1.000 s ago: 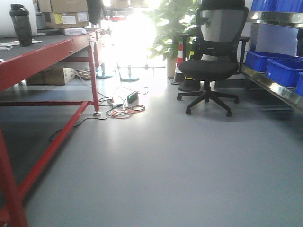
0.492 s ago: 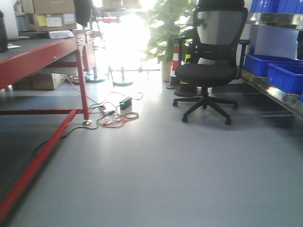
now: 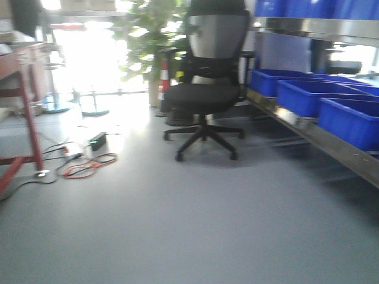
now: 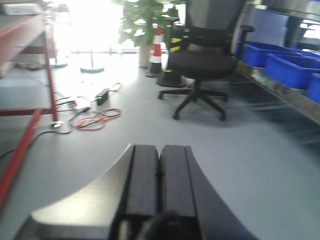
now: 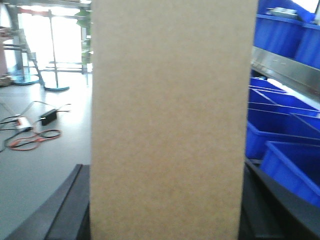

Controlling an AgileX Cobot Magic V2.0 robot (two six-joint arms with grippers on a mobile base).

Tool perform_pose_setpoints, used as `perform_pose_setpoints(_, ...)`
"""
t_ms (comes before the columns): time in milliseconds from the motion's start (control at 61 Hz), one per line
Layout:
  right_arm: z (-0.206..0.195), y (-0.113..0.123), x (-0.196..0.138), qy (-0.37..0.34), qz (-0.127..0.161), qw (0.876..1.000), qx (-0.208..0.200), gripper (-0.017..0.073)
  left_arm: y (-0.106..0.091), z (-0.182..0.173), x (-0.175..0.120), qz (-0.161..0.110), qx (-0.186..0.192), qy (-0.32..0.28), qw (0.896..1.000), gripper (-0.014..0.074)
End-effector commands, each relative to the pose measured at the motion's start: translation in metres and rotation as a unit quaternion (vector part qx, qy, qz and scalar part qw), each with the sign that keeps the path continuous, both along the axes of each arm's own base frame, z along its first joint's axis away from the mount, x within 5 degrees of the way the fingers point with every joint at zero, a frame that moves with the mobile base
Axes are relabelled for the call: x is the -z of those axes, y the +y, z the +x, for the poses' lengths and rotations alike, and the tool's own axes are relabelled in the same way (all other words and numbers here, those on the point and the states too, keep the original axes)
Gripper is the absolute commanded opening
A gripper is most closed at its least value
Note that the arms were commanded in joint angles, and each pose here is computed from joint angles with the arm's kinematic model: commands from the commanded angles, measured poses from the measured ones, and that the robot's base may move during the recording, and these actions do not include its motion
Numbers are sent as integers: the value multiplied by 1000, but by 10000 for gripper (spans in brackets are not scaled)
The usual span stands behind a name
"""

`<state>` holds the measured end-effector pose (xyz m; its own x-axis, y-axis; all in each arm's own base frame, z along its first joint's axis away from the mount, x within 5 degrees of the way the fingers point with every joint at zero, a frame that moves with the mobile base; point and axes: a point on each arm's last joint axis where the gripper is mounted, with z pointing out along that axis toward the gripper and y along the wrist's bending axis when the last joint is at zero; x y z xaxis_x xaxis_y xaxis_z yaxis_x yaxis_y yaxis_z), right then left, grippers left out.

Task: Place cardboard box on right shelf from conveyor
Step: 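Turn and drive up to the steel shelf with blue bins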

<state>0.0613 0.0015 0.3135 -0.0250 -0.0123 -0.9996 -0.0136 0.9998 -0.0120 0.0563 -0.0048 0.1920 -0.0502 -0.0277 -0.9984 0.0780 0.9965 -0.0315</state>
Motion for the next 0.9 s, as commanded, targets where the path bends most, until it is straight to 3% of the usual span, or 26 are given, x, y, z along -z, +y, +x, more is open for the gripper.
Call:
perform_pose_setpoints(0, -1, -1, -19, -65, -9, 998, 8, 8, 1, 0, -6, -6, -3, -42, 999, -116)
perform_pose_setpoints(885, -1, -1, -19, -65, -9, 998, 8, 8, 0, 0, -6, -6, -2, -42, 999, -116)
